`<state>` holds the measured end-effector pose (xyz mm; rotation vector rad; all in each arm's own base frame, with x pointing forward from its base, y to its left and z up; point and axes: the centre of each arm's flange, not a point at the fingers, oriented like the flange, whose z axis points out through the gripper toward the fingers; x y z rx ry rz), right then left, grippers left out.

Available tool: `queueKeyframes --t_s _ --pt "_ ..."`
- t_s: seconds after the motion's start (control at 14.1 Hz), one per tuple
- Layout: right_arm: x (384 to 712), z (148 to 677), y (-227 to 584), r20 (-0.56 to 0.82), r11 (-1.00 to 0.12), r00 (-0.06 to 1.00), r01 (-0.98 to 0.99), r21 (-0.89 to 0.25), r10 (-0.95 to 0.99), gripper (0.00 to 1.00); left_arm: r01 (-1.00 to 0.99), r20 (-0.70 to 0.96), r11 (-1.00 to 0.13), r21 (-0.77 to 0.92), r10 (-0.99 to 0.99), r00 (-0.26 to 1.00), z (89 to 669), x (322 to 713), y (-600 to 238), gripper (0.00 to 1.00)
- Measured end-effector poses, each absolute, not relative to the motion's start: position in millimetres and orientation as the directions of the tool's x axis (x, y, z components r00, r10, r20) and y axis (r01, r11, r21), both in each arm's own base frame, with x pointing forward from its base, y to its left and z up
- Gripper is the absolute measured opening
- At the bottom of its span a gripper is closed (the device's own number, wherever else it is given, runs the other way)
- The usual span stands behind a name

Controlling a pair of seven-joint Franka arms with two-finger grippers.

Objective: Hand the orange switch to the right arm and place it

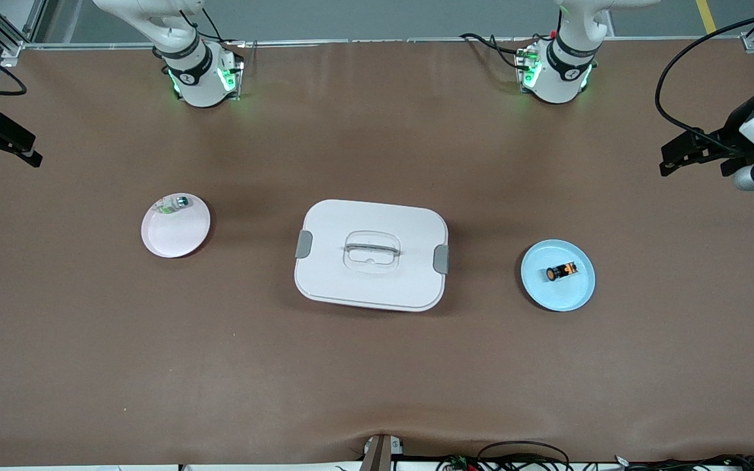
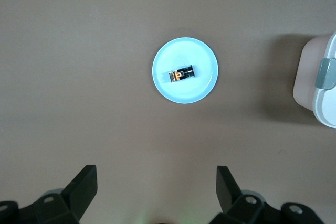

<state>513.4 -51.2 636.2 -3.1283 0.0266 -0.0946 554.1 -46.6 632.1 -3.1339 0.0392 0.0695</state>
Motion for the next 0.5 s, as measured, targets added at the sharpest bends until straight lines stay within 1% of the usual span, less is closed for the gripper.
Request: queueKeyframes --t_s 0.5 --pt "513.5 636.2 -51.2 0.06 -1.0 0.998 -0.017 -0.012 -0.017 1.0 -0.025 -0.049 -1.0 -0.006 -0.025 0.999 629.6 555.5 -46.5 1.0"
